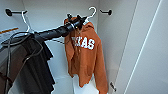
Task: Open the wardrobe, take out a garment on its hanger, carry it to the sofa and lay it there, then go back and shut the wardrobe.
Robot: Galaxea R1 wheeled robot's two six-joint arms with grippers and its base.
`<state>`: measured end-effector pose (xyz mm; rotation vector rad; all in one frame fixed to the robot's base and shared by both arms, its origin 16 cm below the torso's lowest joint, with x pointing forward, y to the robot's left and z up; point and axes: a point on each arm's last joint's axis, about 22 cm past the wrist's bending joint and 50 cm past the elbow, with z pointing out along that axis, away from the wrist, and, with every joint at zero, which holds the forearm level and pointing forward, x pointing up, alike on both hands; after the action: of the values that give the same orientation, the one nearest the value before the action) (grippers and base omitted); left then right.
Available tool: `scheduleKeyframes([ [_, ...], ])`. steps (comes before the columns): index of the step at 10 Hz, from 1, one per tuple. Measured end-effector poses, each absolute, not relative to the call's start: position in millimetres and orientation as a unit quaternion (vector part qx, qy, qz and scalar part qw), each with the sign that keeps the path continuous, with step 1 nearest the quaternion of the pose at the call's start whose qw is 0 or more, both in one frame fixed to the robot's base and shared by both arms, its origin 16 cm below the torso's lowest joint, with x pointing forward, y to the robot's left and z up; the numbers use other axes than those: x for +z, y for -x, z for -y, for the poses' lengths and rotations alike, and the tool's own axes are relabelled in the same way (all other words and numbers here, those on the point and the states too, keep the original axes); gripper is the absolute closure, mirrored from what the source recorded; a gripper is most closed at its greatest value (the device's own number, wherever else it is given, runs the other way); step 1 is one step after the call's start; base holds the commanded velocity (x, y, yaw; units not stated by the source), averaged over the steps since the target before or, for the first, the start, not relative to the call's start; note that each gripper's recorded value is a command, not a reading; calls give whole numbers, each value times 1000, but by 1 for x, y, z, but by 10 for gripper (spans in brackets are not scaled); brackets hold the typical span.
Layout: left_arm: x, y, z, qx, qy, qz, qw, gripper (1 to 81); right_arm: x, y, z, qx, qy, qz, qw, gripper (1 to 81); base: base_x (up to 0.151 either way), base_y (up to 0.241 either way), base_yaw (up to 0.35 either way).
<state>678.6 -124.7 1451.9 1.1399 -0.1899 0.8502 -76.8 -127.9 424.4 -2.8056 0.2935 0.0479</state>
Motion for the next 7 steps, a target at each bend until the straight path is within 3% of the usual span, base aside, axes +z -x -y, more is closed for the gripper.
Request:
scheduleKeyframes([
  [3,1457,-691,71,426,-531,68,729,811,424,63,130,18,984,-70,161,10,0,0,0],
  [7,1460,-663,112,409,-534,102,733,811,424,64,129,19,984,-71,162,10,0,0,0],
])
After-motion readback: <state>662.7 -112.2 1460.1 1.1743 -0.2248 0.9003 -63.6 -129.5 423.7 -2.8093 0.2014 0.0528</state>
